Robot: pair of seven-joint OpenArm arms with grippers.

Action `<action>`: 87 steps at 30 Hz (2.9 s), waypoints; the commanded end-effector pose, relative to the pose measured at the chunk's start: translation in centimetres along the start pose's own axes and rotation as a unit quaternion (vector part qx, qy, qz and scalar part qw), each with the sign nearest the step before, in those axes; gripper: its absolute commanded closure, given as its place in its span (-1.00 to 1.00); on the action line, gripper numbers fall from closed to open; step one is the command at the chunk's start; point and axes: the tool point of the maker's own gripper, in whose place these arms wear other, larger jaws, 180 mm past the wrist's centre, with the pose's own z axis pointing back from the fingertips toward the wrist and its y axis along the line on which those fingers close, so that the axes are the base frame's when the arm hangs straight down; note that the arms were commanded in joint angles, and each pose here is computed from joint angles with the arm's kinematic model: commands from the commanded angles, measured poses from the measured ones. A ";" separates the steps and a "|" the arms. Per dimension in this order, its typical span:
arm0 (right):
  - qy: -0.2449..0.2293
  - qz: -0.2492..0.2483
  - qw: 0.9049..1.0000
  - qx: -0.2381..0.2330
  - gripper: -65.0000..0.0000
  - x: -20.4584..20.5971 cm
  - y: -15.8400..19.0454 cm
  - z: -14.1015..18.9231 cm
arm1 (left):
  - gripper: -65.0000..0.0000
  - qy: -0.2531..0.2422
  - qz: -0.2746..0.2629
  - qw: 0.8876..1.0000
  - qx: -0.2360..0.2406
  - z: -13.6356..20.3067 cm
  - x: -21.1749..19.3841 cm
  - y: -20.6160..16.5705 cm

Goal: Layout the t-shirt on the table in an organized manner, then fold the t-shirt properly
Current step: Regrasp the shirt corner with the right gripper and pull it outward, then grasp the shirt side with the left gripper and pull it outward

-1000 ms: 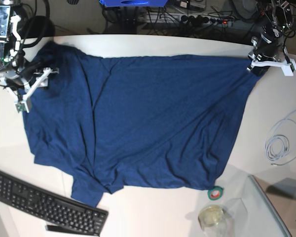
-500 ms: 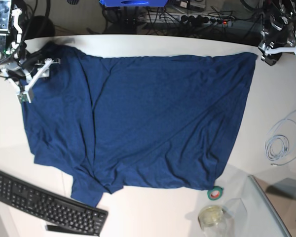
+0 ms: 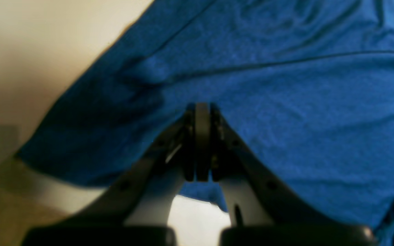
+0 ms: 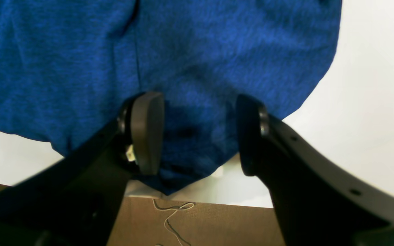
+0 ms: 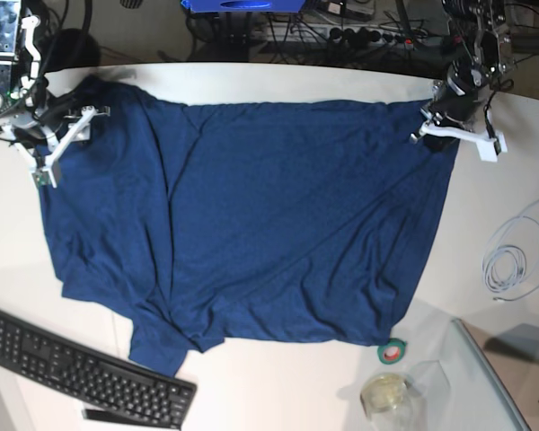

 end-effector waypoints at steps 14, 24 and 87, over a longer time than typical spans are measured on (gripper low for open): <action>0.027 -0.027 0.999 -0.002 0.03 -2.3 -1.5 -2.8 | 1.00 0.012 -0.082 0.995 0.060 -5.8 1.2 1.0; 0.013 -0.050 0.998 -0.026 0.03 0.1 -4.5 -3.3 | 1.00 -0.013 -0.081 0.994 0.076 -5.8 3.5 1.8; -0.033 -0.024 0.998 -0.047 0.03 3.4 -6.0 -1.1 | 0.74 0.014 -0.095 0.995 0.009 -12.7 6.0 -7.3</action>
